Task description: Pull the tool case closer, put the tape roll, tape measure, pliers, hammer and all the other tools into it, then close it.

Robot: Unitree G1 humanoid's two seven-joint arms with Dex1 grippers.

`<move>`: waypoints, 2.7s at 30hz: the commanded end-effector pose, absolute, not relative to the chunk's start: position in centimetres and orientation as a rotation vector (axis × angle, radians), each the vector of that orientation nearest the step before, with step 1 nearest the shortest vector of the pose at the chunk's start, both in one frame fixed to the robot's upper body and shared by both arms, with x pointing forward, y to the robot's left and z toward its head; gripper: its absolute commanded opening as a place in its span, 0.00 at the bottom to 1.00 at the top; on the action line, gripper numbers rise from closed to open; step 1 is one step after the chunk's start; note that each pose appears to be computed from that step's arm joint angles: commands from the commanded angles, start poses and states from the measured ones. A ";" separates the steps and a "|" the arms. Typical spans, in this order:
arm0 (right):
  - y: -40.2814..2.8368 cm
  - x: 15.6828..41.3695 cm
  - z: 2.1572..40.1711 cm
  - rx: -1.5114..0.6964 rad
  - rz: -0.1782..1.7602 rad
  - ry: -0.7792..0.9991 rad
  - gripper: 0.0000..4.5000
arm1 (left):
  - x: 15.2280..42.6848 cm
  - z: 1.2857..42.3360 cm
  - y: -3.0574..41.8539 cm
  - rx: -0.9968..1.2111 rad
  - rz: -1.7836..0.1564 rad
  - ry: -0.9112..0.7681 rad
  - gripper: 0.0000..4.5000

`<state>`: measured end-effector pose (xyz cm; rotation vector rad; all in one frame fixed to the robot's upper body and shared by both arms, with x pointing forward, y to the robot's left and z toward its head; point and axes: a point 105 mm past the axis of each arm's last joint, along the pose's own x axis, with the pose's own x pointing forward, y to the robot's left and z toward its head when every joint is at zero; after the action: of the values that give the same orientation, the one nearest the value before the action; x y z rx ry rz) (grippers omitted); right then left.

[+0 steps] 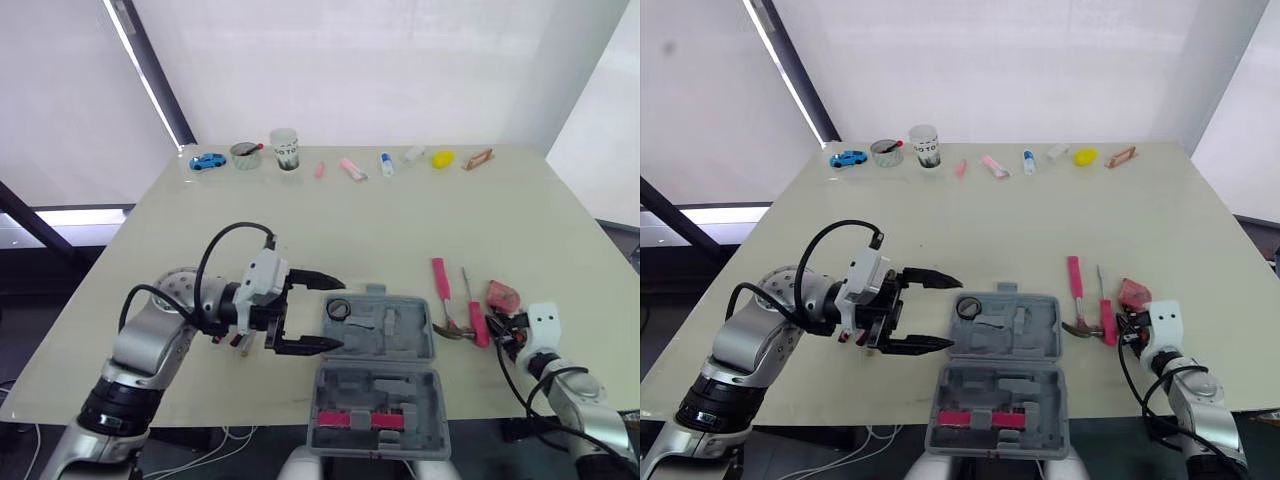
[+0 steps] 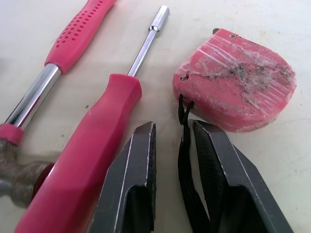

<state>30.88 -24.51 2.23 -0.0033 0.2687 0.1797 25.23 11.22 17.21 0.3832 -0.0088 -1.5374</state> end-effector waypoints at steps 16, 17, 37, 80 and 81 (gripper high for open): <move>-25.0 30.9 2.6 0.047 0.147 0.250 0.02 | 25.2 18.7 10.4 0.401 -1.584 -0.061 1.00; -25.1 30.8 2.7 0.047 0.149 0.250 0.02 | 25.1 18.8 10.3 0.400 -1.588 -0.065 1.00; -26.0 25.7 3.3 -0.091 0.375 0.343 0.02 | 24.5 18.5 9.5 0.395 -1.643 -0.081 1.00; -25.7 15.5 5.1 -0.090 0.839 0.511 0.99 | 23.6 16.9 11.8 0.378 -1.666 -0.028 1.00; -26.1 15.8 5.5 -0.119 0.841 0.486 0.99 | 23.6 16.8 12.1 0.380 -1.661 -0.020 1.00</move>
<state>15.46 -25.61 4.01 -0.0615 0.5568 0.8162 23.59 11.44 16.31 0.3653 0.0045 -1.6755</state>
